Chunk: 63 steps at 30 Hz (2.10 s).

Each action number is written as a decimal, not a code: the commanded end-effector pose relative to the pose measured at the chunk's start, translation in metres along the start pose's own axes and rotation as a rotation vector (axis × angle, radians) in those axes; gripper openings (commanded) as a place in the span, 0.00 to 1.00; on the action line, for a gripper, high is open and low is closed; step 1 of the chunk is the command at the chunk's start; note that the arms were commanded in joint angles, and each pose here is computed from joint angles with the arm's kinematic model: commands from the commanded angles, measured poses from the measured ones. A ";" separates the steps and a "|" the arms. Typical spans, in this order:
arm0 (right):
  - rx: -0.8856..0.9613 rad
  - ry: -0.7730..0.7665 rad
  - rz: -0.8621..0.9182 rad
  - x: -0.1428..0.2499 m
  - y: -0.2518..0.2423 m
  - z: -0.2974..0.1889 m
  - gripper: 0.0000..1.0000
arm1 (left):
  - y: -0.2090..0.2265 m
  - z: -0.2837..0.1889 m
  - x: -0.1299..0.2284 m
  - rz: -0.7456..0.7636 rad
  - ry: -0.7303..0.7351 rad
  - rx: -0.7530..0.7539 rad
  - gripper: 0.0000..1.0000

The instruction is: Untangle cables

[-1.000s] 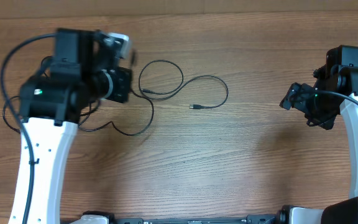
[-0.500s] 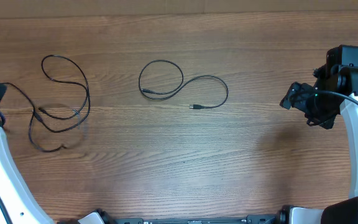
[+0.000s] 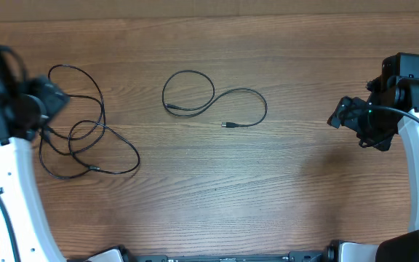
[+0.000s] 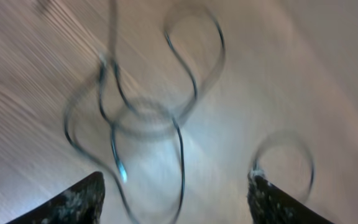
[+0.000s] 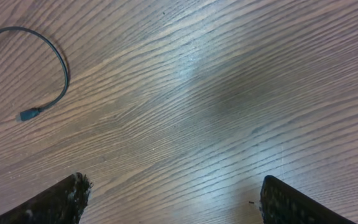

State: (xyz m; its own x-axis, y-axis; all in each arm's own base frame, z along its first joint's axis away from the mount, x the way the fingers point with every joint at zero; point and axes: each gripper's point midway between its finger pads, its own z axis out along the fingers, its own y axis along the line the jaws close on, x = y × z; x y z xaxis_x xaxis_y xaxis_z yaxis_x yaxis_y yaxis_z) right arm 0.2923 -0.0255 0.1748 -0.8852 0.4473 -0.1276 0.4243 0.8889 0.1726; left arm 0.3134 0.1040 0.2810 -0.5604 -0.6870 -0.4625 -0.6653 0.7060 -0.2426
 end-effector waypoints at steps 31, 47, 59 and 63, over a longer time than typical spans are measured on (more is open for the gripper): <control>-0.005 0.005 0.000 0.002 0.000 0.000 0.87 | 0.027 0.168 0.188 -0.272 0.387 -0.087 0.90; -0.004 0.007 0.001 0.002 0.000 0.000 0.87 | -0.013 0.099 0.019 -0.155 -0.043 0.137 0.04; -0.004 0.007 0.000 0.002 0.000 0.000 0.86 | 0.059 -0.005 -0.093 -0.297 -0.413 0.064 0.06; -0.003 0.008 0.001 0.002 0.000 0.000 0.87 | 0.080 -0.008 -0.097 -0.327 -0.449 -0.019 0.09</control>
State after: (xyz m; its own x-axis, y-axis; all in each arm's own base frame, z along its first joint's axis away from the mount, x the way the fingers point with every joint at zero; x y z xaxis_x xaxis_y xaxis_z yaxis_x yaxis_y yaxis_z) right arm 0.2903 -0.0252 0.1743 -0.8864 0.4471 -0.1197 0.4254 0.8889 0.1702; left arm 0.3231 0.2094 0.3043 -0.0984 -0.7651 -0.6364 -0.7361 0.4863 -0.4708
